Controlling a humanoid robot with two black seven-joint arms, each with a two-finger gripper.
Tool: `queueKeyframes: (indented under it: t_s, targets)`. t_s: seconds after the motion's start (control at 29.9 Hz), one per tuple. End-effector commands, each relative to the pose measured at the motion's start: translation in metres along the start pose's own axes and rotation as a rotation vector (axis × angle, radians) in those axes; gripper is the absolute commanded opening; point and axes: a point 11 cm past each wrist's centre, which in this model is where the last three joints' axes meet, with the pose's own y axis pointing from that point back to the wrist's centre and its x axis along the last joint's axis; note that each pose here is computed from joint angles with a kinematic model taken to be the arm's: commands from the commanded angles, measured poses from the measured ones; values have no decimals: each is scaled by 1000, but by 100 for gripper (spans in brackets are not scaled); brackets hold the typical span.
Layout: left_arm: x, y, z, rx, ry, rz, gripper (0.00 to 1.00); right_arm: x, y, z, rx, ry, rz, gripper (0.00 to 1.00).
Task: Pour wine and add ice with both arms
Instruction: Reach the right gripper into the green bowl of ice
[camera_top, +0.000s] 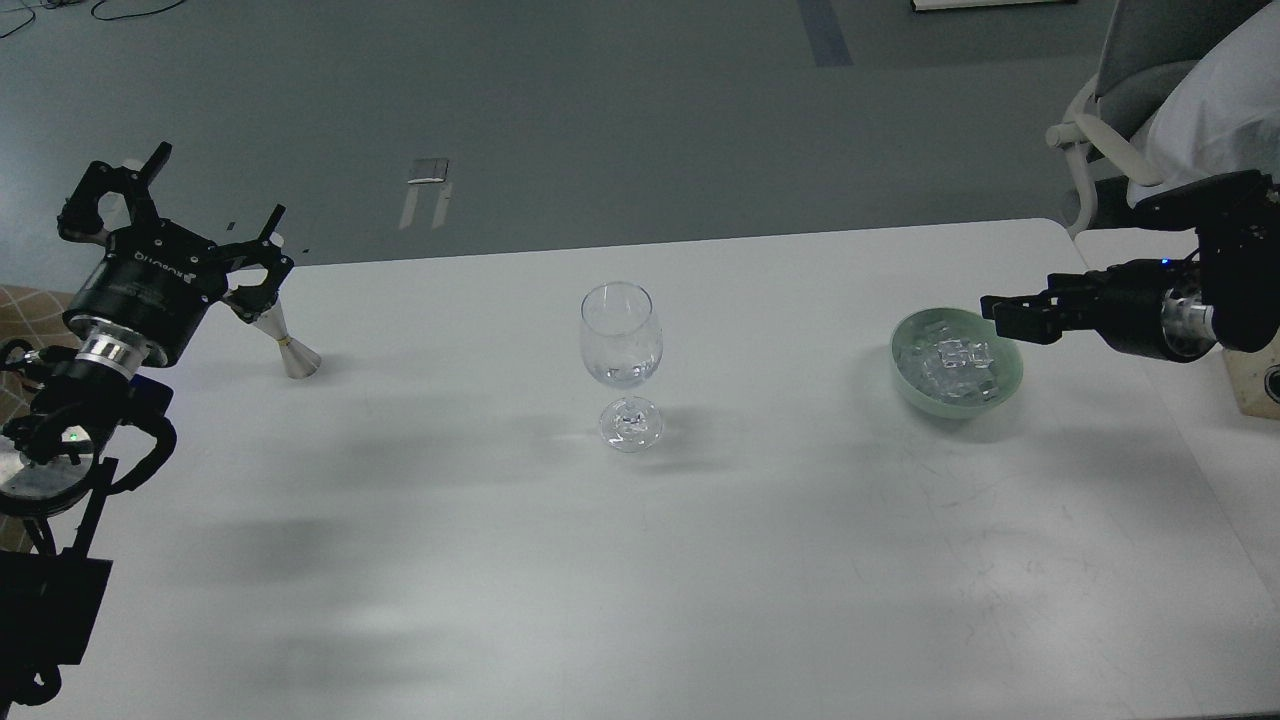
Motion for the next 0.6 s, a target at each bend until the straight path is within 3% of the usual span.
queueKeyframes:
  t_s: [0.0,0.23,0.43,0.57]
  targets:
    - [1,0,-1,0,3,3,98,-10,-9,-10,26,-14,-9,75]
    - [0,0,-3,-8,14,1,98,-15,-23,-18,39,-27,-21,87]
    - [1,0,-4,-8,13,1,98,-21,-34,-26,29,-29,-33,67]
    - [1,0,-6,-10,22,3,98,-26,-36,-26,8,-30,-43,66]
